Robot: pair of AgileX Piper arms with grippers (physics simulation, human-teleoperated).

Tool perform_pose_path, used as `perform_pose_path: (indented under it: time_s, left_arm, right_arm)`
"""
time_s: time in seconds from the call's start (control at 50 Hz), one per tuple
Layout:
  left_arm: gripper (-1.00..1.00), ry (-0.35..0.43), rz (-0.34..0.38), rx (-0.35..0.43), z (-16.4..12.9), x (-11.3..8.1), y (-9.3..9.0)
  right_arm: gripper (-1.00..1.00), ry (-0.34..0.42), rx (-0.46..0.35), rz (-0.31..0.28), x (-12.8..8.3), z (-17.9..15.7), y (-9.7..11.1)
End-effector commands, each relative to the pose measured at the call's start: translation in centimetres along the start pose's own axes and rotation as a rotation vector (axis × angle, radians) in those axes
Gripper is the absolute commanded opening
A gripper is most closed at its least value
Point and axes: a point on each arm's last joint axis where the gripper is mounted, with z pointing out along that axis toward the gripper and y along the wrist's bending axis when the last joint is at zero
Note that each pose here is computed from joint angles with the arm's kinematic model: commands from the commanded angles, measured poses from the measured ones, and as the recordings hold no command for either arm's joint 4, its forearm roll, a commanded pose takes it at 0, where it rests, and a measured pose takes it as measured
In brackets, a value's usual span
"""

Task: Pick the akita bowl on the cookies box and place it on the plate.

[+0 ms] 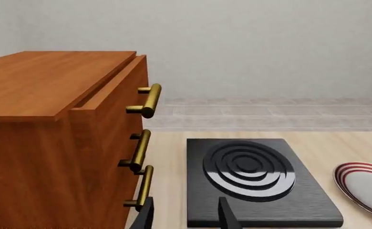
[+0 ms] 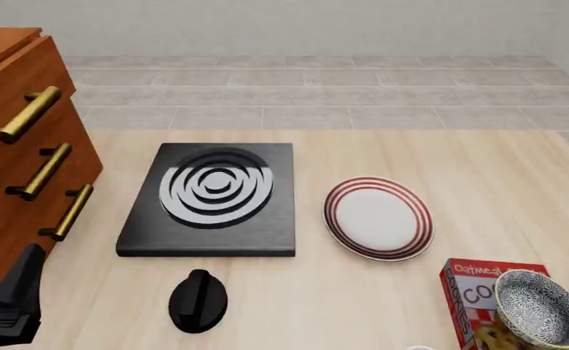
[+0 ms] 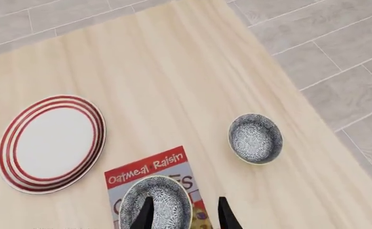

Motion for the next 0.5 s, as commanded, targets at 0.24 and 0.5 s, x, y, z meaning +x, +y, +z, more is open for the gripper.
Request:
perform_pose_path:
  time_s: [0.24,0.5]
  left_arm:
    - [1.00,0.000,0.000,0.000,0.0,0.0,0.0]
    - [1.00,0.000,0.000,0.000,0.0,0.0,0.0]
  right_arm:
    - [1.00,0.057,0.002,0.031,3.5,2.6,-0.1]
    - [1.00,0.084,-0.012,0.044,5.2,3.9,0.1]
